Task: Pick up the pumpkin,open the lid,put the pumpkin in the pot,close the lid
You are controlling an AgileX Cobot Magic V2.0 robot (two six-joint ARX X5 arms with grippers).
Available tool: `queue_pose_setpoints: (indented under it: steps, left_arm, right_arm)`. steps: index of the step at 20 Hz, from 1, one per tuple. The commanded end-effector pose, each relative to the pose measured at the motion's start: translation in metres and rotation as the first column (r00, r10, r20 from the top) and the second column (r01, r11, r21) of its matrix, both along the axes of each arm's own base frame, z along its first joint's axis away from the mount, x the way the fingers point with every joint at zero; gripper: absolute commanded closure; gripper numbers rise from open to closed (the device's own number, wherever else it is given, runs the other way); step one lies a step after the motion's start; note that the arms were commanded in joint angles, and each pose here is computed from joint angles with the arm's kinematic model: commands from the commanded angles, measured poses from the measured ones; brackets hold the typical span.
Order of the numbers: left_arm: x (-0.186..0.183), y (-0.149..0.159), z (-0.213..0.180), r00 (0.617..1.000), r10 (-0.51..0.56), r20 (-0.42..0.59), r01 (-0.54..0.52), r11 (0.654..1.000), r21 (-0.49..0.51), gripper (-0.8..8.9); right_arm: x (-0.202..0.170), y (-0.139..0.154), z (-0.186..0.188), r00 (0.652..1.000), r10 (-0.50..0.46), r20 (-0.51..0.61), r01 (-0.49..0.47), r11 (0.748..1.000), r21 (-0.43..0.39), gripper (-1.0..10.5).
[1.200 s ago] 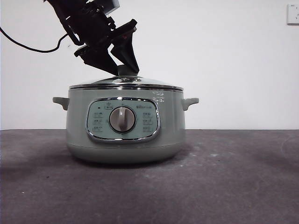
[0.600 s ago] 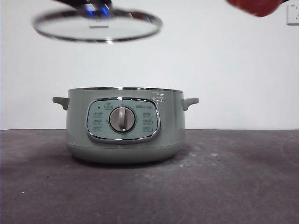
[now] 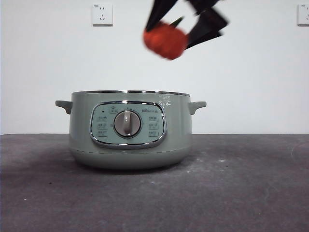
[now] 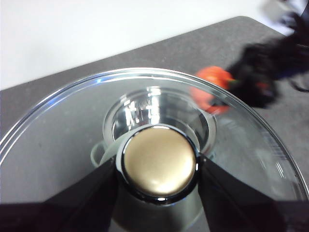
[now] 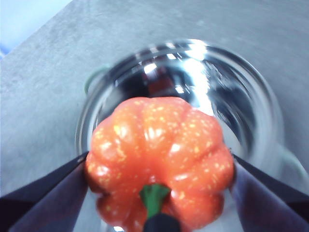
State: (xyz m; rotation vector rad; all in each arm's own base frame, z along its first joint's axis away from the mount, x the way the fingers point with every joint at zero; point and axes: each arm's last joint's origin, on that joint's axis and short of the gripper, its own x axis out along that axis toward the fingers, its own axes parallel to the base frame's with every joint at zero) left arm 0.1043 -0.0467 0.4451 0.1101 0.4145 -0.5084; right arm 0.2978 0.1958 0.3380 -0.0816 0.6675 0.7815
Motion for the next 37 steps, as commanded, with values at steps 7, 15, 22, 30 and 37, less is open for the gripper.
queue_pose_setpoints:
  steps: [7,15,22,30,37]
  left_arm:
    - [-0.033,0.014,0.004,0.999,0.018,0.037,-0.017,0.999,-0.039,8.22]
    - [-0.033,0.014,0.004,0.999,0.017,0.034,-0.016,0.999,-0.037,8.22]
    - [-0.033,0.014,0.004,0.999,0.013,0.040,-0.012,0.999,-0.037,8.22]
    - [-0.005,0.002,0.003,0.999,-0.011,0.037,0.011,1.000,0.012,8.22]
    - [0.084,-0.038,-0.010,0.993,-0.119,0.027,0.119,0.993,-0.002,8.22]
  right_arm:
    - [0.060,0.075,-0.066,0.998,0.044,0.043,-0.035,0.980,-0.196,9.6]
    - [0.071,0.087,-0.117,0.998,0.050,-0.023,-0.055,0.953,-0.297,9.6]
    - [0.067,0.084,-0.121,0.995,0.049,-0.082,-0.073,0.942,-0.328,3.4]
    - [0.034,0.048,-0.015,0.987,-0.101,0.122,0.131,0.954,-0.271,3.5]
    - [-0.098,-0.058,0.123,0.946,-0.228,0.229,0.249,0.966,-0.064,3.5]
